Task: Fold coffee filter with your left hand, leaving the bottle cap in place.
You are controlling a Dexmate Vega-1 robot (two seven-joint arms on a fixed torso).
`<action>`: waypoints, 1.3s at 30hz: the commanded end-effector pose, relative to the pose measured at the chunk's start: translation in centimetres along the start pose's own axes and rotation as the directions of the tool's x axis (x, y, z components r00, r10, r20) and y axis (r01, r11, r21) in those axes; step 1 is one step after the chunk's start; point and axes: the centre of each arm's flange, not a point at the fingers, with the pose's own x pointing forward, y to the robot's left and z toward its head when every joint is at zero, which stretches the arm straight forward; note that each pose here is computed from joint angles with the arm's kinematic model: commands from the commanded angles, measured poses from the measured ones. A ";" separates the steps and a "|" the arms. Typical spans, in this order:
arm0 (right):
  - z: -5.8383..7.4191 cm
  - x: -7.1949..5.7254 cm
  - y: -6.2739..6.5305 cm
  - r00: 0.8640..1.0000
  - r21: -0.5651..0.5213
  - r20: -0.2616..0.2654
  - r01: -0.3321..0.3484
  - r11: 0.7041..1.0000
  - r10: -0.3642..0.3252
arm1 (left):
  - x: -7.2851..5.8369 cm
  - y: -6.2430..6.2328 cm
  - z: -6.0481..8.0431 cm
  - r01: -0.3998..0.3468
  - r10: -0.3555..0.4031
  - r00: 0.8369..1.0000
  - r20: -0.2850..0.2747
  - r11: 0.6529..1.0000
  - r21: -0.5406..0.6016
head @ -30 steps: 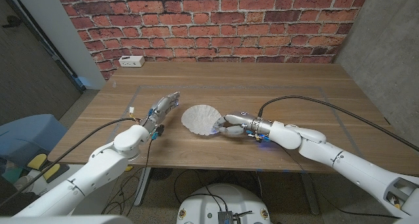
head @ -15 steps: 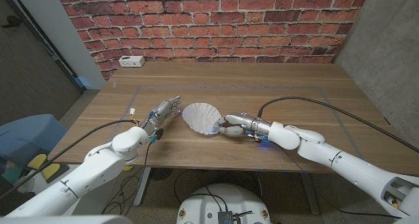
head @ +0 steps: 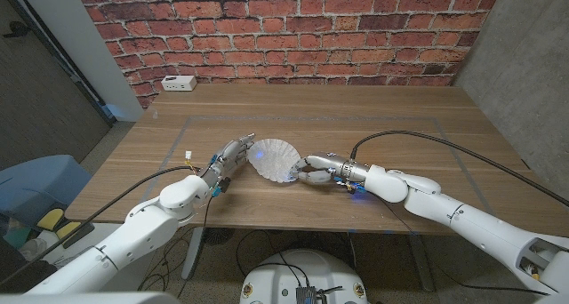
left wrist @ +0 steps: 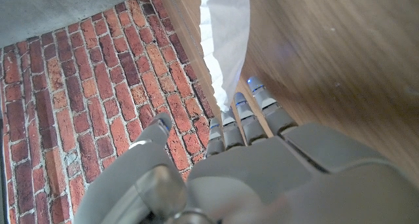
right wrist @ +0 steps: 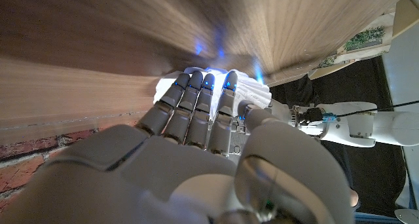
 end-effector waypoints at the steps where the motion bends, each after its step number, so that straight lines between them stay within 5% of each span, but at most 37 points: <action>1: -0.6 -0.1 -0.3 1.000 0.001 -0.003 0.004 1.000 -0.004 | 1.1 -1.8 0.2 0.077 -0.052 0.988 0.144 0.981 -0.175; 12: -0.8 -0.3 -0.4 1.000 0.004 -0.011 0.008 1.000 -0.008 | 2.0 -2.5 0.9 0.165 -0.139 0.979 0.150 0.969 -0.184; 22: -0.9 -0.4 -0.4 1.000 0.006 -0.019 0.016 1.000 -0.016 | 2.1 -2.6 2.7 0.170 -0.166 0.980 0.109 0.985 -0.035; 33: -1.0 -0.2 -0.6 0.999 0.007 -0.026 0.019 1.000 -0.019 | 3.2 -3.7 3.1 0.342 -0.309 0.932 0.191 0.923 -0.179; 36: -1.0 -0.1 -0.6 0.999 0.012 -0.028 0.018 1.000 -0.018 | 2.9 -3.5 4.2 0.309 -0.285 0.937 0.202 0.946 -0.101; 39: -1.1 -0.1 -0.7 0.999 0.017 -0.029 0.016 1.000 -0.015 | 1.7 -2.9 6.2 0.146 -0.173 0.965 0.196 0.978 0.146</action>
